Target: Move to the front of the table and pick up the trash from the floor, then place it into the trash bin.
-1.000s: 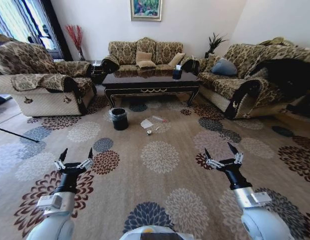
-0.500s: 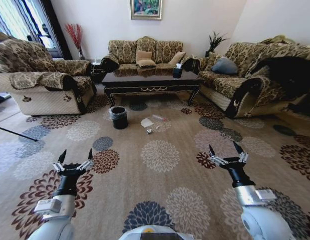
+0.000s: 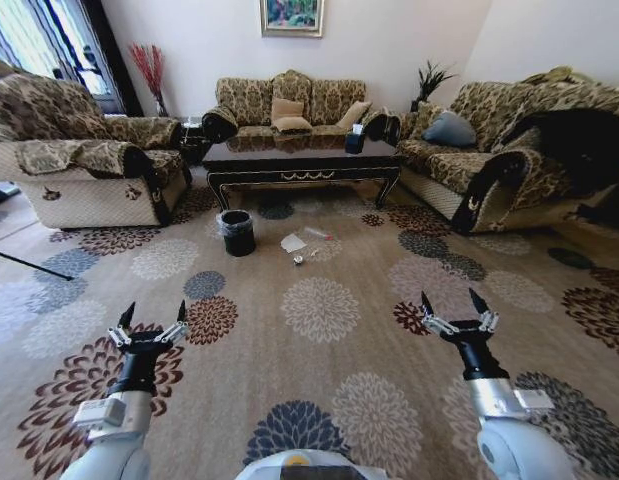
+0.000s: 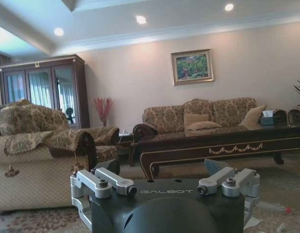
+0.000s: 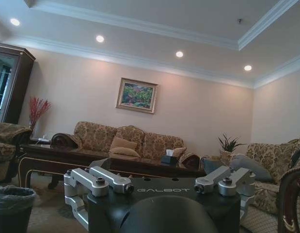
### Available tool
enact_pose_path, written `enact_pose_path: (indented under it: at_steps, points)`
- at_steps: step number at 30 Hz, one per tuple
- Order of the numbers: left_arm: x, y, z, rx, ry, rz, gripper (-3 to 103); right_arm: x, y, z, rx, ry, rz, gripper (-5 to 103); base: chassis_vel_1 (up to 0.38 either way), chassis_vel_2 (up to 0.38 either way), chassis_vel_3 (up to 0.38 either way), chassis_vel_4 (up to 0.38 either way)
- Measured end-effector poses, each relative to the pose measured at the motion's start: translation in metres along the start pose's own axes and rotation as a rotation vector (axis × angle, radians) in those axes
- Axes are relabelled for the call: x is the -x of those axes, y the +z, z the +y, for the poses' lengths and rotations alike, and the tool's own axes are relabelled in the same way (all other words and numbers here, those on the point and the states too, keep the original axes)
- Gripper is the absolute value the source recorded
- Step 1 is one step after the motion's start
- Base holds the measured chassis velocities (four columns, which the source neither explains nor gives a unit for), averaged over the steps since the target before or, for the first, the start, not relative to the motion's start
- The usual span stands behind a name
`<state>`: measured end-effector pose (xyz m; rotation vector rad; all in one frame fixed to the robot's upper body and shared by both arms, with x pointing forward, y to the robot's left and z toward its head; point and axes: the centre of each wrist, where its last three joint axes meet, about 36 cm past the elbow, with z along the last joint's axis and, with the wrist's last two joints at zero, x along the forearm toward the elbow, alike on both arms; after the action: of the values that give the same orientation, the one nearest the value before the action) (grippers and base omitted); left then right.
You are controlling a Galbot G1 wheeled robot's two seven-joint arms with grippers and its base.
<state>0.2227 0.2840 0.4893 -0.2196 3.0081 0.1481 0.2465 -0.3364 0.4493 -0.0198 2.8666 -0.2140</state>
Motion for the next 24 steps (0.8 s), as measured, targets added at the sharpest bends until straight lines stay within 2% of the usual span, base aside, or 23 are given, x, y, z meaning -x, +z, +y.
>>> enact_pose_path:
  at_steps: [3,24]
  points:
    - [0.000,-0.003,-0.002,-0.028,-0.003,0.009,100,-0.001,0.002,0.003,0.000,-0.019,0.001,100,0.000,0.000,0.000,0.000]
    - [0.001,0.006,0.000,-0.016,-0.012,0.020,100,-0.001,0.016,0.002,-0.009,-0.055,-0.004,100,0.000,0.000,0.000,0.000]
